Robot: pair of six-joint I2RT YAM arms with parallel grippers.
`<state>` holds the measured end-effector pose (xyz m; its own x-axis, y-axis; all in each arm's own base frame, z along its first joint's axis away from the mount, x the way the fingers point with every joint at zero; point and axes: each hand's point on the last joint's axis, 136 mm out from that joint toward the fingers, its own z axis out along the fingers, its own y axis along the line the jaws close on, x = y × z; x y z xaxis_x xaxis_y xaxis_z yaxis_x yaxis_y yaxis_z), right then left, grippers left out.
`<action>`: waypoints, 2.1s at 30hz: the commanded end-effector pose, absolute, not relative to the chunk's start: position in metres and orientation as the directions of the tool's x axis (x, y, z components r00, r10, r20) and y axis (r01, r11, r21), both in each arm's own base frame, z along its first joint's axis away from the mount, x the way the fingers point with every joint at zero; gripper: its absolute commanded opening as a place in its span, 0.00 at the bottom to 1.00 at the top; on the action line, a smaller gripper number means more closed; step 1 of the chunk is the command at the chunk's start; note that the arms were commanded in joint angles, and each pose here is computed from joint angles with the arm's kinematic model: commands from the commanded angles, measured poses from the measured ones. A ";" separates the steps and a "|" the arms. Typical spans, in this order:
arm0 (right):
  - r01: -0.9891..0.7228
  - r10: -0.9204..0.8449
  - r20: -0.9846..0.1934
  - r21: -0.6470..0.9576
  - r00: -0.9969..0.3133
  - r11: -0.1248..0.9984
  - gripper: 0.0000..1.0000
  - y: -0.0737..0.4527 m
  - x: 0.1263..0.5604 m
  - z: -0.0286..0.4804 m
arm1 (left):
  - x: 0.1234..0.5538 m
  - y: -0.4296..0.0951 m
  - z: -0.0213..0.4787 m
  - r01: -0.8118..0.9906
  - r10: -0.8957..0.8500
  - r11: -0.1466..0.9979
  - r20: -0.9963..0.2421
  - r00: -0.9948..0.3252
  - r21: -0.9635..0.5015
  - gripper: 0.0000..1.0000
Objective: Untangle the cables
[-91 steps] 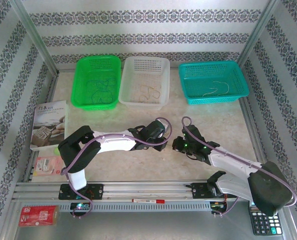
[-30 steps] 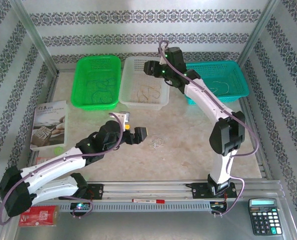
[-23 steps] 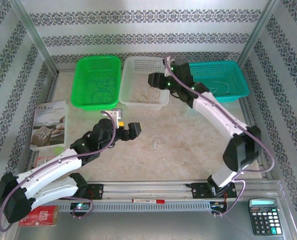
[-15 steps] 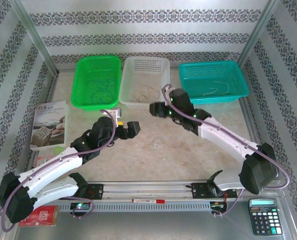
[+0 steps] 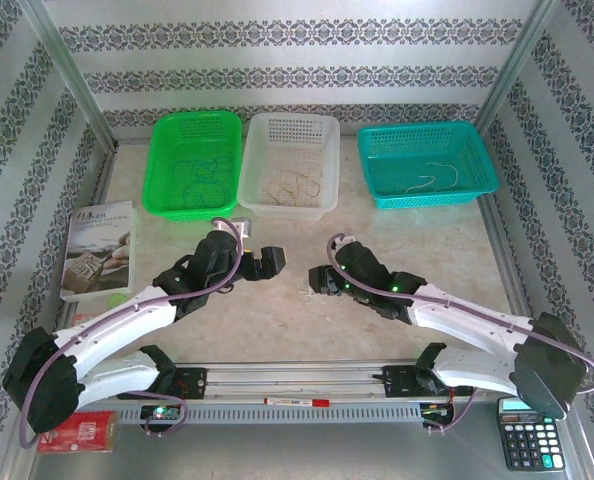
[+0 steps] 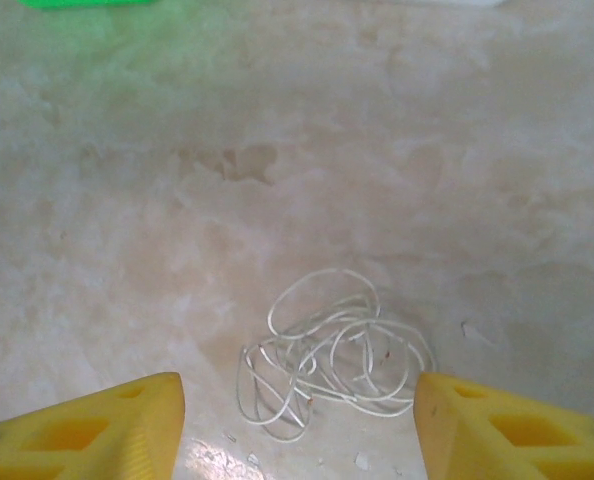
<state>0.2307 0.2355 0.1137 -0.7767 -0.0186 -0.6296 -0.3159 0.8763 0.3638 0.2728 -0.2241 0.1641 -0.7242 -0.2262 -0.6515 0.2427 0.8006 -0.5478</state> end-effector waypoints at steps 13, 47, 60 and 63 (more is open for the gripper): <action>-0.276 -0.010 -0.545 0.408 -0.838 0.870 0.44 0.263 0.231 0.062 | 0.278 -0.227 0.166 0.235 -0.249 0.784 -0.639 -0.728 -0.574 1.00; -0.389 0.141 -0.709 0.530 -0.691 0.754 0.00 0.239 0.250 0.223 | 0.274 -0.225 0.180 0.299 -0.251 0.755 -0.679 -0.690 -0.583 1.00; -0.347 0.198 -0.669 0.588 -0.717 0.730 0.00 0.233 0.251 0.209 | 0.270 -0.256 0.202 0.324 -0.360 0.551 -0.570 -0.738 -0.769 1.00; -0.349 0.216 -0.663 0.610 -0.717 0.711 0.00 0.233 0.251 0.210 | 0.274 -0.255 0.195 0.256 -0.424 0.519 -0.506 -0.751 -0.816 0.97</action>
